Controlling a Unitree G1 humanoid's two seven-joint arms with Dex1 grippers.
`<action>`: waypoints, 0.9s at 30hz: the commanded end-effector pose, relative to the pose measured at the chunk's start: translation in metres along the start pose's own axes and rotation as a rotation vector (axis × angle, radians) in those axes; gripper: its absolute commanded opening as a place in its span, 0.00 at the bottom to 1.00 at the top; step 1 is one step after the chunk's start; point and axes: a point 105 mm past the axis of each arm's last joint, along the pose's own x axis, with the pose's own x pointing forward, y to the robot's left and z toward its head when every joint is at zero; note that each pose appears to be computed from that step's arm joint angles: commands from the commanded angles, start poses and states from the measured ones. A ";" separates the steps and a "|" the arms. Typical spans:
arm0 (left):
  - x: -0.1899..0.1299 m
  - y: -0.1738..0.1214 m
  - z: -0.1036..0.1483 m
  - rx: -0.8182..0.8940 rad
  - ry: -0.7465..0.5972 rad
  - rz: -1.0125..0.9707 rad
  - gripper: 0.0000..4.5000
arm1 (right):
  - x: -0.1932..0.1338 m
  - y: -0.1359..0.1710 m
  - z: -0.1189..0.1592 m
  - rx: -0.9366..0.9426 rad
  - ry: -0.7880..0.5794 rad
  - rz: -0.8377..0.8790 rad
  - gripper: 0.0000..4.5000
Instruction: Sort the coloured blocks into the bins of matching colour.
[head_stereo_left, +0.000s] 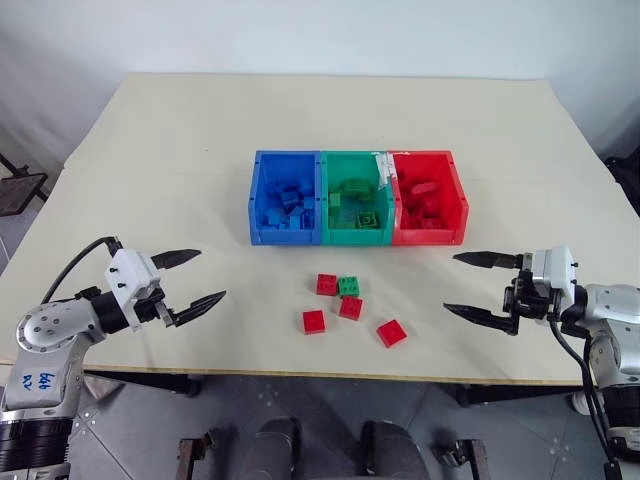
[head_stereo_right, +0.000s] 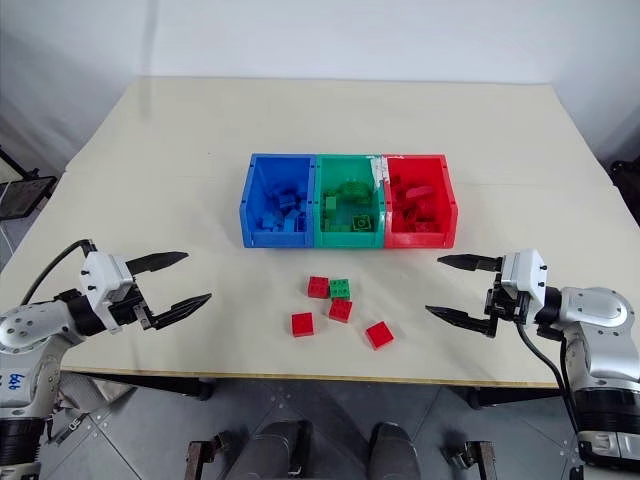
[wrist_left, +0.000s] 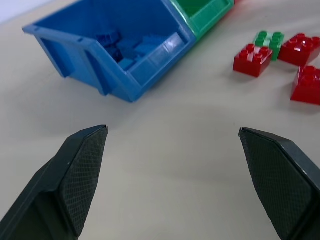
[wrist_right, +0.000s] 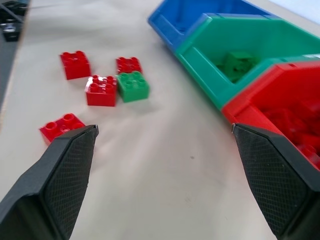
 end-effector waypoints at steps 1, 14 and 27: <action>0.003 0.003 0.004 0.047 -0.003 0.026 0.99 | 0.000 -0.001 0.008 -0.046 -0.007 0.013 1.00; 0.045 -0.074 0.016 0.059 -0.081 -0.390 0.99 | -0.070 0.000 -0.011 -0.022 0.216 -0.075 1.00; 0.027 -0.066 0.023 0.029 -0.090 -0.318 0.99 | 0.008 0.016 -0.019 0.024 0.152 0.321 1.00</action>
